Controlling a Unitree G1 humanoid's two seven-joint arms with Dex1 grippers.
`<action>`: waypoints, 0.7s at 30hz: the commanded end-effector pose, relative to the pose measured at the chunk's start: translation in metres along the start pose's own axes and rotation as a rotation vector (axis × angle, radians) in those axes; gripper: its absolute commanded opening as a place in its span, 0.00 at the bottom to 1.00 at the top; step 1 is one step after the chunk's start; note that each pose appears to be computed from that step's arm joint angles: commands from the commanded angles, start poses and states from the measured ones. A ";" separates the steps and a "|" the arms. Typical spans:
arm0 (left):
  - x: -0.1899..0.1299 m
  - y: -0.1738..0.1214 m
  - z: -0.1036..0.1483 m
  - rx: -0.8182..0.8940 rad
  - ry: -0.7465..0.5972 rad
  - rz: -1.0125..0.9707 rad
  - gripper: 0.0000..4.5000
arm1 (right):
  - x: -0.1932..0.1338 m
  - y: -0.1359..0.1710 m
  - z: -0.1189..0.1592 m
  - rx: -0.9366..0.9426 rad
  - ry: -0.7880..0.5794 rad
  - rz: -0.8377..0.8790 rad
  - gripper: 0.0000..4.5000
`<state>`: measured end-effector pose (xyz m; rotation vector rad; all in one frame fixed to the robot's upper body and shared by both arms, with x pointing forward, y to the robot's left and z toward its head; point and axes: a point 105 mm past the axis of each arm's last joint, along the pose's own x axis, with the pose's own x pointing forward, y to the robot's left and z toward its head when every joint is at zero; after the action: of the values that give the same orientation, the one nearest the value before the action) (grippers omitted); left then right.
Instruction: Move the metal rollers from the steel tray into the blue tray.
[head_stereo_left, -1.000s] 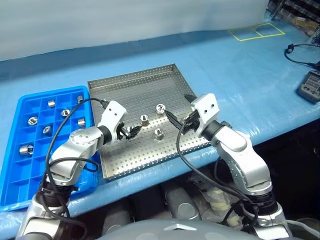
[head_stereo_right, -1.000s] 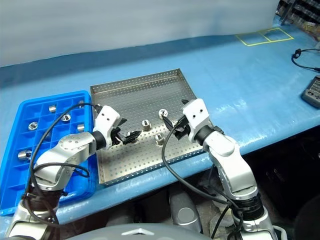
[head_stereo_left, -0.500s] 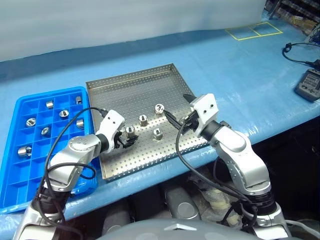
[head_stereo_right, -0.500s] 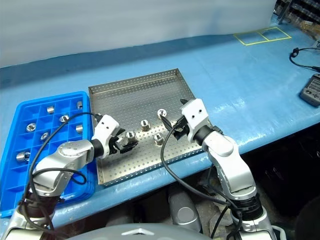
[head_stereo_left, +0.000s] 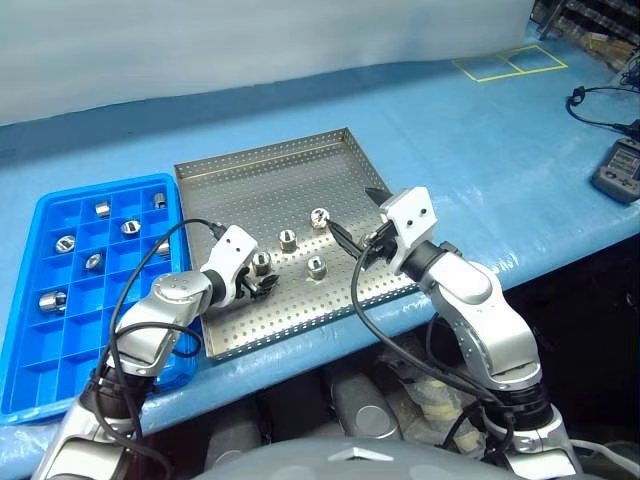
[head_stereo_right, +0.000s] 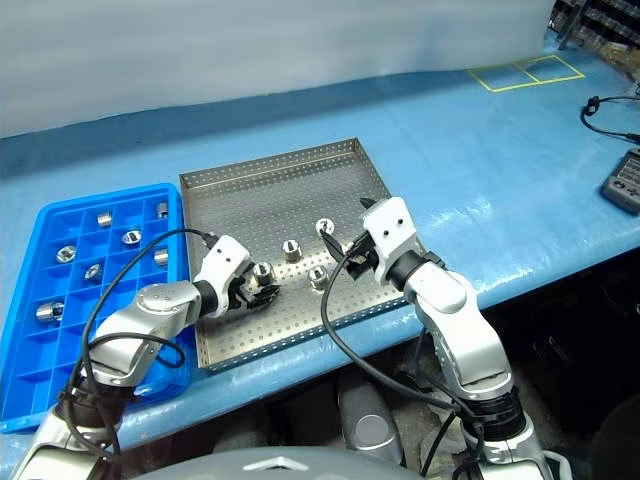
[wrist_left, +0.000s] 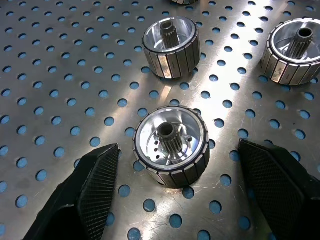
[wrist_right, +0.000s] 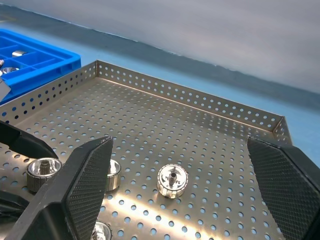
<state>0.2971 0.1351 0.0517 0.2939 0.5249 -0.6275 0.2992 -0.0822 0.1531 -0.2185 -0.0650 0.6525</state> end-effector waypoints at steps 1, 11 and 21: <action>0.002 0.001 -0.008 -0.026 0.020 0.010 0.85 | -0.001 0.000 0.012 -0.021 -0.047 0.003 1.00; 0.002 0.003 -0.007 -0.035 0.006 0.038 0.40 | 0.001 0.002 0.012 -0.023 -0.048 0.020 1.00; -0.001 0.003 -0.004 -0.040 -0.024 0.046 0.37 | 0.001 0.003 0.013 -0.026 -0.046 0.025 1.00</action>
<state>0.3007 0.1414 0.0511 0.2649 0.5009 -0.5653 0.2981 -0.0805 0.1529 -0.2203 -0.0639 0.6717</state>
